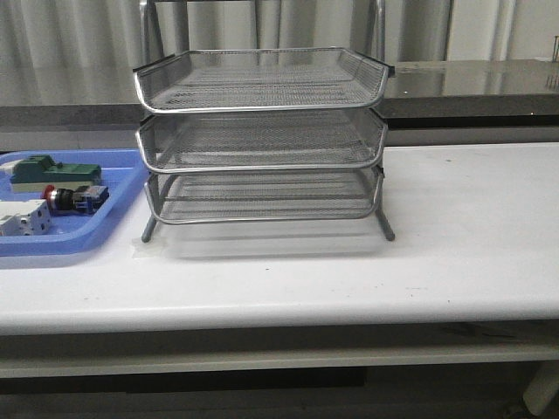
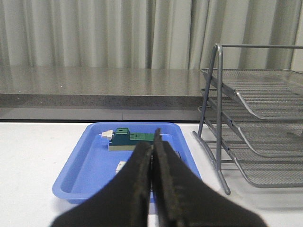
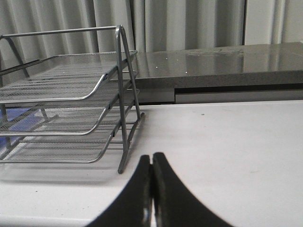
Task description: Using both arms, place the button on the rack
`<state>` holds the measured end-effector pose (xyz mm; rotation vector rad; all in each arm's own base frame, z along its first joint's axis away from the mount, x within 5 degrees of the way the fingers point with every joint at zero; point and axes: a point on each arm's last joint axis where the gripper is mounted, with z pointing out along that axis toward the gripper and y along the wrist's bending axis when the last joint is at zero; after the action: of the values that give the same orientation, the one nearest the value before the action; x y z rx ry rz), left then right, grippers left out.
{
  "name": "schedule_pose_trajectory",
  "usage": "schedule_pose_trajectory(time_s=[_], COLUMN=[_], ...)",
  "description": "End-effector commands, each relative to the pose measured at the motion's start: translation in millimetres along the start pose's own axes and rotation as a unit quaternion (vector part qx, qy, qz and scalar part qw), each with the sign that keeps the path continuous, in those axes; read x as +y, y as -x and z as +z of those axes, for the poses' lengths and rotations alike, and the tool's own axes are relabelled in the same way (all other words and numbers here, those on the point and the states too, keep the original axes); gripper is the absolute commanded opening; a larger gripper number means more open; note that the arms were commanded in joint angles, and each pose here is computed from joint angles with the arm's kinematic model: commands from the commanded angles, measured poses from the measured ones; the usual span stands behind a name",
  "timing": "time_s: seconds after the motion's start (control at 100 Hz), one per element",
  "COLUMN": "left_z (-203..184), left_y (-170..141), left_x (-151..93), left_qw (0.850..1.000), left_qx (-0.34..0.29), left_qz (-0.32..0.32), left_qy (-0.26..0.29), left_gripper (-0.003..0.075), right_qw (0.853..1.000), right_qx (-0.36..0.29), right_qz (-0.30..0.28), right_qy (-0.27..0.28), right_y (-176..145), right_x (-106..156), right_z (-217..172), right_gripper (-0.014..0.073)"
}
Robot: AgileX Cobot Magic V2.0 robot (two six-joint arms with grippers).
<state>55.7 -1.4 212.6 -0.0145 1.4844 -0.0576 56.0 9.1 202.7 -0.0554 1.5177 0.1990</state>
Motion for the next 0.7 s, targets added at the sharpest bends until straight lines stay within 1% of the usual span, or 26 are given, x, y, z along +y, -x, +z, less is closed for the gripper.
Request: schedule_pose_trajectory(time_s=[0.0,0.1,0.25,0.41,0.55,0.69], left_z=[-1.6,-1.6,-1.6,-1.6,-1.6,-1.6], left_y=[-7.1,-7.1,-7.1,-7.1,-7.1,-7.1], left_x=[0.1,0.1,0.1,0.1,0.1,0.1], left_qw=[1.0,1.0,1.0,1.0,1.0,1.0], left_qx=[-0.029,-0.029,-0.029,-0.029,-0.029,-0.029], left_qz=[-0.005,-0.005,-0.005,-0.005,-0.005,-0.005], left_qy=[-0.002,-0.002,-0.002,-0.002,-0.002,-0.002], left_gripper=[0.0004,0.0004,0.0004,0.0004,0.0004,0.0004], right_qw=[0.999,0.999,0.999,0.997,0.991,0.978], right_qx=[-0.047,-0.026,-0.002,0.057,0.122,0.2], right_qz=[0.022,0.039,0.041,0.043,0.047,0.064], right_qy=[0.002,0.004,0.006,0.006,0.005,0.005], right_y=[19.6,29.2,54.4,84.4,106.6,117.6], right_x=[1.4,2.9,6.0,10.0,13.3,16.5], right_z=[-3.5,-4.5,-3.4,6.0,23.9,50.2], right_gripper=[-0.0066,-0.0066,-0.0066,-0.0066,-0.0066,-0.0066])
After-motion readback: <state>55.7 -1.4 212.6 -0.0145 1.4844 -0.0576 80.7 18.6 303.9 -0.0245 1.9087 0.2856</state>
